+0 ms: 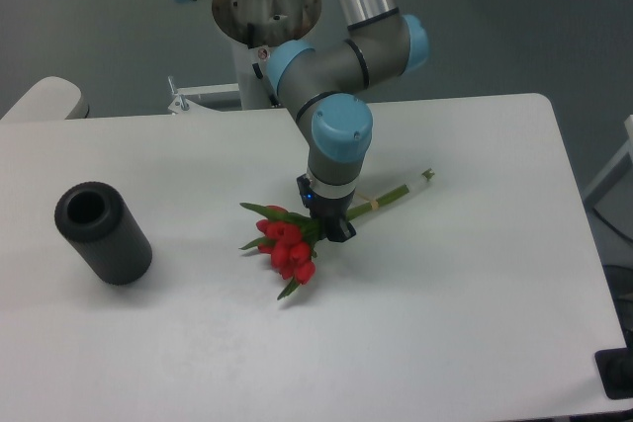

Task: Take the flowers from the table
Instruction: 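Lift the grasped tulip bouquet up off the table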

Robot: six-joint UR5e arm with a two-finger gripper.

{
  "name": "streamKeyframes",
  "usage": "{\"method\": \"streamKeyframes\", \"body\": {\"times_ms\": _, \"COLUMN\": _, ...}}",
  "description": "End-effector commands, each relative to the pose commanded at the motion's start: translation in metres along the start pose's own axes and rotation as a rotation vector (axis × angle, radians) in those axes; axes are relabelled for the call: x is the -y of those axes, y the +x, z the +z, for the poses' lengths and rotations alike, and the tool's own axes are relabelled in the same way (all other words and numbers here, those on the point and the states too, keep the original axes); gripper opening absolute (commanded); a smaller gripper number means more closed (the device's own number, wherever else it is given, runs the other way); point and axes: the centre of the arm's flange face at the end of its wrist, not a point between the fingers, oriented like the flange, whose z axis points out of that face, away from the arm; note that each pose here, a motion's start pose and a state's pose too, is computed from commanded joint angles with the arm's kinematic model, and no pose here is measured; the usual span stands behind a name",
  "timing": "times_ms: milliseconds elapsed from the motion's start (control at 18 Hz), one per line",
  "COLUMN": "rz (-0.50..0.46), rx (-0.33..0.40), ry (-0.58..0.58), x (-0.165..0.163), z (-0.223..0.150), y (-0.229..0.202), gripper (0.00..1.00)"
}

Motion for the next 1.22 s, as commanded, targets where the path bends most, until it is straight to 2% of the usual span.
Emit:
{"method": "streamKeyframes", "body": {"times_ms": 167, "rz": 0.008, "rx": 0.037, "ry": 0.162, "x": 0.022, "z": -0.032, "y": -0.021, "gripper": 0.21}}
{"method": "streamKeyframes", "body": {"times_ms": 389, "rz": 0.029, "rx": 0.085, "ry": 0.246, "x": 0.038, "z": -0.067, "y": -0.040, "gripper": 0.21}}
{"method": "streamKeyframes", "body": {"times_ms": 611, "rz": 0.032, "rx": 0.132, "ry": 0.385, "x": 0.055, "z": -0.108, "y": -0.048, "gripper": 0.21}}
{"method": "streamKeyframes", "body": {"times_ms": 889, "rz": -0.103, "rx": 0.108, "ry": 0.581, "x": 0.067, "z": -0.133, "y": -0.057, "gripper": 0.21}}
{"method": "streamKeyframes", "body": {"times_ms": 1222, "rz": -0.131, "rx": 0.101, "ry": 0.645, "x": 0.059, "z": -0.140, "y": -0.060, "gripper": 0.21}}
